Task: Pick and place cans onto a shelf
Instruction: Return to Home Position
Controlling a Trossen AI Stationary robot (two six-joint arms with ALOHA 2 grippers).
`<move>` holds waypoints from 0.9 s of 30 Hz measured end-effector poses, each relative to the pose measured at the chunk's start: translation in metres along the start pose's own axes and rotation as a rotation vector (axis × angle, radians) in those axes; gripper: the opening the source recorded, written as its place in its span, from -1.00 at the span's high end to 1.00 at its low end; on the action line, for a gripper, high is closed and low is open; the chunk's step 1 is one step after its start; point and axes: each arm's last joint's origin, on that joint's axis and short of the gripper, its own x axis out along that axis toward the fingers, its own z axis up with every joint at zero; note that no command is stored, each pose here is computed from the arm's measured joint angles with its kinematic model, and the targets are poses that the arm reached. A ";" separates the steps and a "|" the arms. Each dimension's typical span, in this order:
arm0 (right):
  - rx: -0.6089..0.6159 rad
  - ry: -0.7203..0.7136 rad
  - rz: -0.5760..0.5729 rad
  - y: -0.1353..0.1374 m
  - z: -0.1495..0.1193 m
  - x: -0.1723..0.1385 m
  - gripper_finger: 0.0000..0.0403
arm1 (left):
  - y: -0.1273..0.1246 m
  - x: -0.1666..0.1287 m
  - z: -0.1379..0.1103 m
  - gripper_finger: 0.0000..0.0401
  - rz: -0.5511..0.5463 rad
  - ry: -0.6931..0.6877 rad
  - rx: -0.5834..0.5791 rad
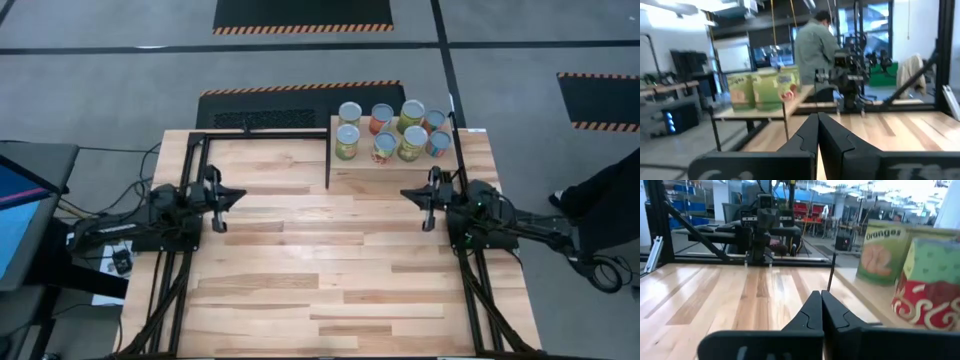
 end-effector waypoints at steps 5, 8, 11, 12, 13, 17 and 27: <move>0.011 0.013 -0.003 0.001 -0.001 0.000 0.99 | 0.002 0.000 -0.001 1.00 0.062 -0.025 0.031; -0.009 -0.008 0.004 0.002 0.001 0.000 0.98 | 0.002 -0.001 0.005 1.00 0.064 -0.095 0.052; -0.009 0.010 -0.012 0.001 -0.001 0.000 0.98 | 0.002 0.000 0.002 1.00 0.059 -0.063 0.060; -0.008 0.020 -0.026 0.001 -0.002 0.000 0.98 | 0.002 0.000 0.001 1.00 0.056 -0.057 0.058; -0.008 0.032 -0.045 0.000 -0.003 0.000 0.98 | 0.002 0.000 0.001 1.00 0.055 -0.053 0.052; -0.005 0.039 -0.071 0.000 -0.003 0.000 0.98 | 0.001 0.000 -0.003 1.00 0.050 -0.015 0.032; -0.014 0.062 -0.143 -0.002 -0.005 0.001 0.97 | 0.002 -0.001 -0.018 1.00 0.115 0.139 0.017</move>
